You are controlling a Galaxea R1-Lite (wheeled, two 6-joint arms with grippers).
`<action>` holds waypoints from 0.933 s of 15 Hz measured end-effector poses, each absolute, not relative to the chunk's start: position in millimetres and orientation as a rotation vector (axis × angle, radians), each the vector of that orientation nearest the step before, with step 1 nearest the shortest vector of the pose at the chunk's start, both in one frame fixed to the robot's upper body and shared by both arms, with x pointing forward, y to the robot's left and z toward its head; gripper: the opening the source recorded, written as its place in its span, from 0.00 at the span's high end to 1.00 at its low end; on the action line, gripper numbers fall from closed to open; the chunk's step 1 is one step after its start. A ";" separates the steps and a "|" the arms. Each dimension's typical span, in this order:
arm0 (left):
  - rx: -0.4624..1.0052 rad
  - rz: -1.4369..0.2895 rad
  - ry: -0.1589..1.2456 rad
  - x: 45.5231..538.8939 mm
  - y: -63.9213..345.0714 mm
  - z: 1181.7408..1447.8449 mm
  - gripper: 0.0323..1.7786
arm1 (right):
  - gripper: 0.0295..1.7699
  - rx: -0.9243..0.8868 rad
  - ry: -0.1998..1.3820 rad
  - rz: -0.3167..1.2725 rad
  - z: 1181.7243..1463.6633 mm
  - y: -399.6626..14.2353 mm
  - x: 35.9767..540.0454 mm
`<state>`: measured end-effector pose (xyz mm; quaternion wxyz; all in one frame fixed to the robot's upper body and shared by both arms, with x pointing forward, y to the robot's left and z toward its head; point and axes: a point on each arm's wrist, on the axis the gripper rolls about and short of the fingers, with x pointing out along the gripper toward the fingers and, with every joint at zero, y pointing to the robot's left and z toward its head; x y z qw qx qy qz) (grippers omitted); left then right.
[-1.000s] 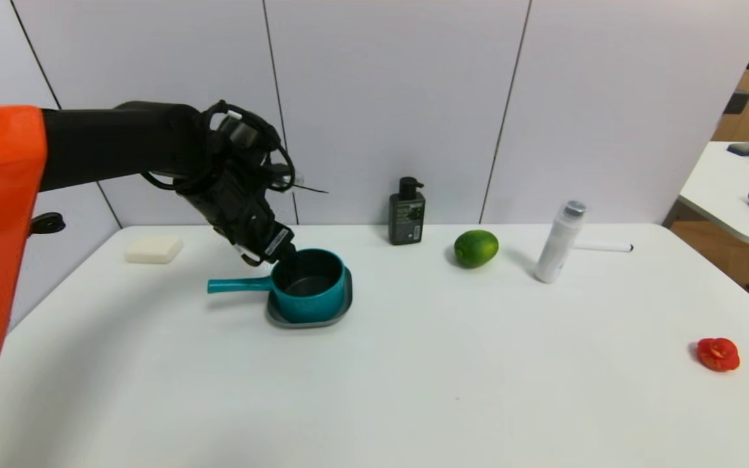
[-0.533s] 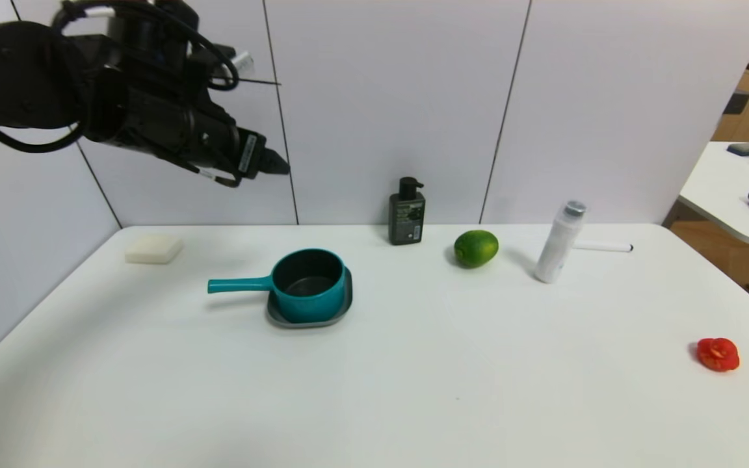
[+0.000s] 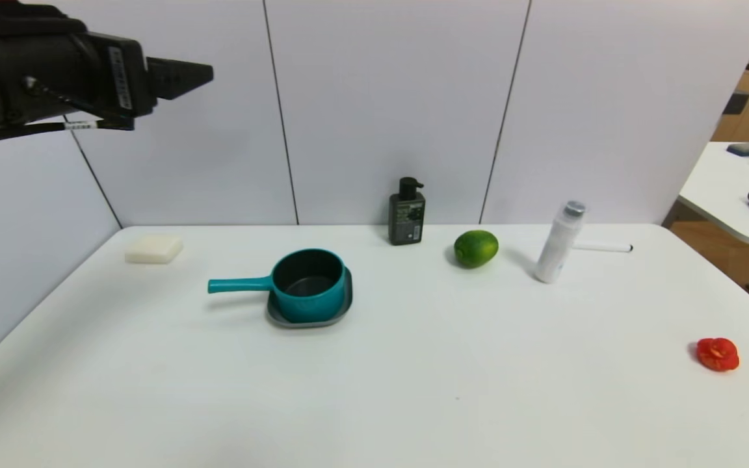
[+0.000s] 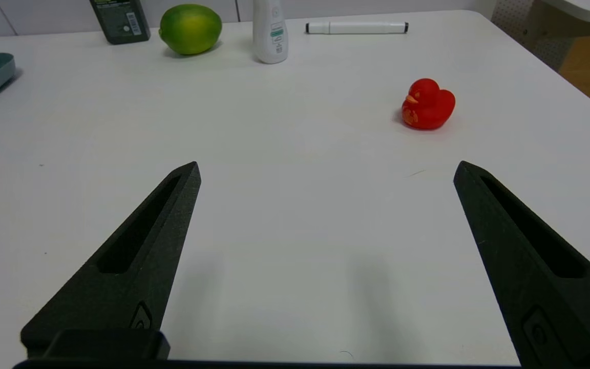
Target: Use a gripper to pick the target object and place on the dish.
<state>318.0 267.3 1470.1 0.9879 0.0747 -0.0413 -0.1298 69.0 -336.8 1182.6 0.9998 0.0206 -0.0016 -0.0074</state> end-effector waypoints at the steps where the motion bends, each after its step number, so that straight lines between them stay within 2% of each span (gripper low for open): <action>1: 0.153 -0.240 -0.143 304.3 273.7 1469.1 0.06 | 0.03 0.042 -0.003 -0.014 1182.6 -336.8 69.0; 9: 0.125 0.011 -0.570 181.7 320.5 1432.5 0.05 | 0.03 0.041 -0.003 -0.015 1182.6 -336.8 69.0; 14: 0.139 0.084 -0.697 110.9 334.0 1393.8 0.05 | 0.03 0.041 -0.002 -0.015 1182.6 -336.8 69.0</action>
